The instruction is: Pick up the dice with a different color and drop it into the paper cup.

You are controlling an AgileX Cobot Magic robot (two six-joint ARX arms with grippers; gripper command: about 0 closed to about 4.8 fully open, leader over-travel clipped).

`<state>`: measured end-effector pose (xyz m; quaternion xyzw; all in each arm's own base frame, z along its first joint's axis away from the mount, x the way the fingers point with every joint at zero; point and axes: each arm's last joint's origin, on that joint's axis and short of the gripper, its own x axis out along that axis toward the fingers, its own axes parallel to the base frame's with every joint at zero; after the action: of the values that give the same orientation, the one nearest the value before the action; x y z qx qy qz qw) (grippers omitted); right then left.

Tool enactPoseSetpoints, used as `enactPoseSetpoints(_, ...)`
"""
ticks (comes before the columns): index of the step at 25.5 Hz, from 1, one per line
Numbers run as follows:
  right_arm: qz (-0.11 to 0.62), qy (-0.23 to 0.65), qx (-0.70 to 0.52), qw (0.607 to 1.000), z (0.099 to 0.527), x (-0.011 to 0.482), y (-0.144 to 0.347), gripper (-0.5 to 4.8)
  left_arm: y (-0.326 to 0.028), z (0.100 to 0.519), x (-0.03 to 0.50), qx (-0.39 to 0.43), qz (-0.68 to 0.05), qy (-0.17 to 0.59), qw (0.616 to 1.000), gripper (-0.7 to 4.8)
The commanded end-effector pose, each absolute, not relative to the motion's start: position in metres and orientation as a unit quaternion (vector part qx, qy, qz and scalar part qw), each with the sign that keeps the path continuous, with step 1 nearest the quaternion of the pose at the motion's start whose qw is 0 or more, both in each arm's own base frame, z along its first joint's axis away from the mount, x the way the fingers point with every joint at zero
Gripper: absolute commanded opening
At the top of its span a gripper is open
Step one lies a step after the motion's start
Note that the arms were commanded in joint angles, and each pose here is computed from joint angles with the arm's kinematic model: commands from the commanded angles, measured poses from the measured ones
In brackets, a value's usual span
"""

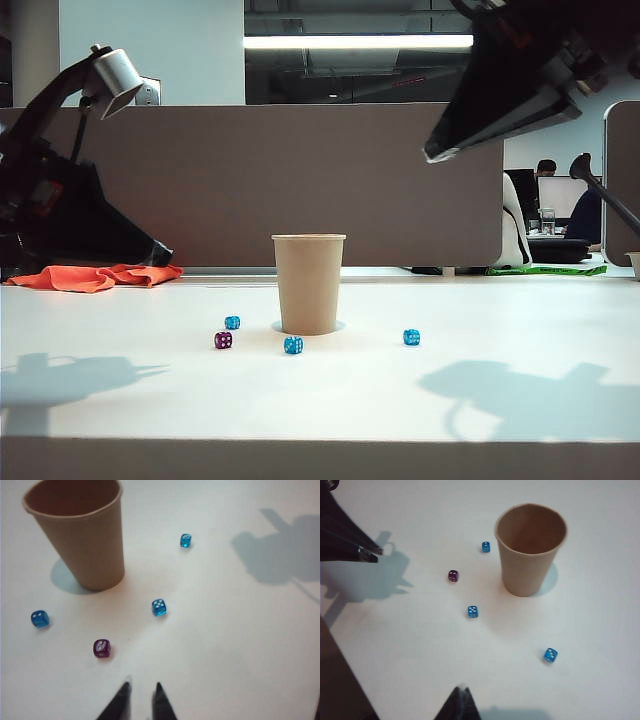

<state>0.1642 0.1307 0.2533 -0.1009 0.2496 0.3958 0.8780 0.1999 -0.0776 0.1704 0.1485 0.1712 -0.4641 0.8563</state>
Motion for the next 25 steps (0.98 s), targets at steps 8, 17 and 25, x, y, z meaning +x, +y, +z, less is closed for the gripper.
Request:
enactPoseSetpoints(8,0.395,0.229,-0.112,0.883,0.258,0.159,0.138,-0.02,-0.078,0.172,0.202,0.252,-0.463,0.115,0.842,1.85)
enactPoseSetpoints(17,0.395,0.229,-0.112,0.883,0.258,0.159,0.138,-0.02,-0.08,0.167,0.209,0.257,-0.464,0.106,0.841,1.82)
enactPoseSetpoints(25,0.388,0.229,-0.113,0.885,0.258,0.16,0.138,-0.02,-0.085,0.158,0.224,0.206,-0.471,0.111,0.85,1.74)
